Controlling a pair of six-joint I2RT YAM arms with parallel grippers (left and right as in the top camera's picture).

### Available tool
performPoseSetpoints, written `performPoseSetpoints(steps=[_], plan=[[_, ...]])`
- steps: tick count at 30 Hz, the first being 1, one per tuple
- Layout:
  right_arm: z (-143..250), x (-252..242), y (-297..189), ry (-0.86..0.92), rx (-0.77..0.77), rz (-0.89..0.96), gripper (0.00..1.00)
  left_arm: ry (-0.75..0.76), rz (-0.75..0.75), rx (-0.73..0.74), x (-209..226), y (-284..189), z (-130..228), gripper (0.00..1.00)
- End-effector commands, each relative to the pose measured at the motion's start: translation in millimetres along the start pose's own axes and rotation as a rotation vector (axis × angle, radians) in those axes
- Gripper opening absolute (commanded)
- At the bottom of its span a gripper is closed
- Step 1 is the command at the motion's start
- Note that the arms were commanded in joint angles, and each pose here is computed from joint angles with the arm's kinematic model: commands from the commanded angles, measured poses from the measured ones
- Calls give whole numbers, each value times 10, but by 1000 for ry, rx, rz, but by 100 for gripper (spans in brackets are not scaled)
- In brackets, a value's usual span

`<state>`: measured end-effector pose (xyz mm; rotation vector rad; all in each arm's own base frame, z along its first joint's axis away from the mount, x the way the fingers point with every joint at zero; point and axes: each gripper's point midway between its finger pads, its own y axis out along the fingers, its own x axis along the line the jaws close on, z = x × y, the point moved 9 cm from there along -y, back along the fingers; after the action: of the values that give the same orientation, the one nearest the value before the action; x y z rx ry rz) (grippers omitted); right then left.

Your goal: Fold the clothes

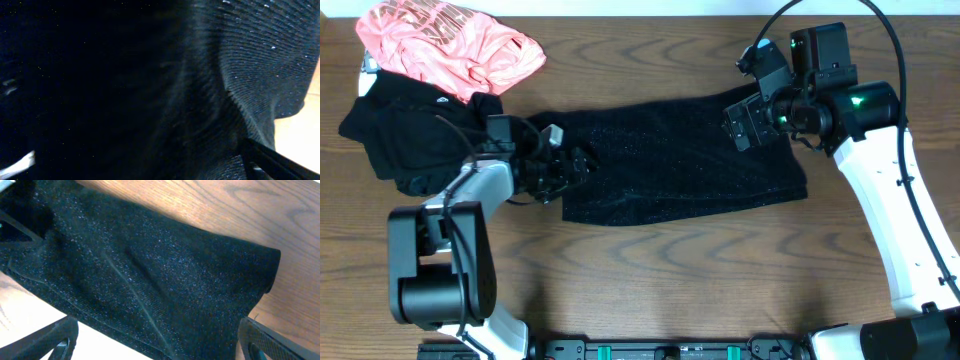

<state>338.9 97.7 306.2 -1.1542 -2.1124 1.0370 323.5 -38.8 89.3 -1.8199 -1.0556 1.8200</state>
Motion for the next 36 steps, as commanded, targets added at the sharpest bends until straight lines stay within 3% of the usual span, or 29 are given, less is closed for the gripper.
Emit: performPoseSetpoints(steps=[1, 4, 5, 8, 11, 21, 26, 29, 30, 31, 36], plan=[[-63, 36, -130, -2, -39, 22, 99, -13, -16, 78, 85, 229, 167, 77], [-62, 31, -130, -3, -38, 28, 99, -36, -6, 56, 59, 232, 127, 42], [-61, 28, -130, -2, -37, 31, 99, -39, -4, 49, 56, 231, 115, 35], [-58, 10, -134, 2, -37, 35, 99, -35, -1, 40, 32, 211, 88, 28], [-54, -12, -139, 8, -38, 39, 99, -35, 1, 37, -10, 168, 85, 14], [92, -64, 93, 105, 93, 17, 99, 81, 20, -96, -497, -387, 103, 9], [221, -98, 343, 153, 185, 3, 98, 96, -63, -156, -597, -625, 193, 8], [280, -114, 502, 184, 211, -12, 68, 82, -102, -143, -568, -645, 243, 9], [298, -124, 565, 195, 215, -14, 50, 79, -105, -136, -561, -642, 254, 9], [317, -135, 629, 207, 217, -13, 40, 77, -107, -130, -557, -639, 262, 9], [409, -197, 946, 250, 210, -6, 20, 75, -113, -116, -546, -638, 285, 8]])
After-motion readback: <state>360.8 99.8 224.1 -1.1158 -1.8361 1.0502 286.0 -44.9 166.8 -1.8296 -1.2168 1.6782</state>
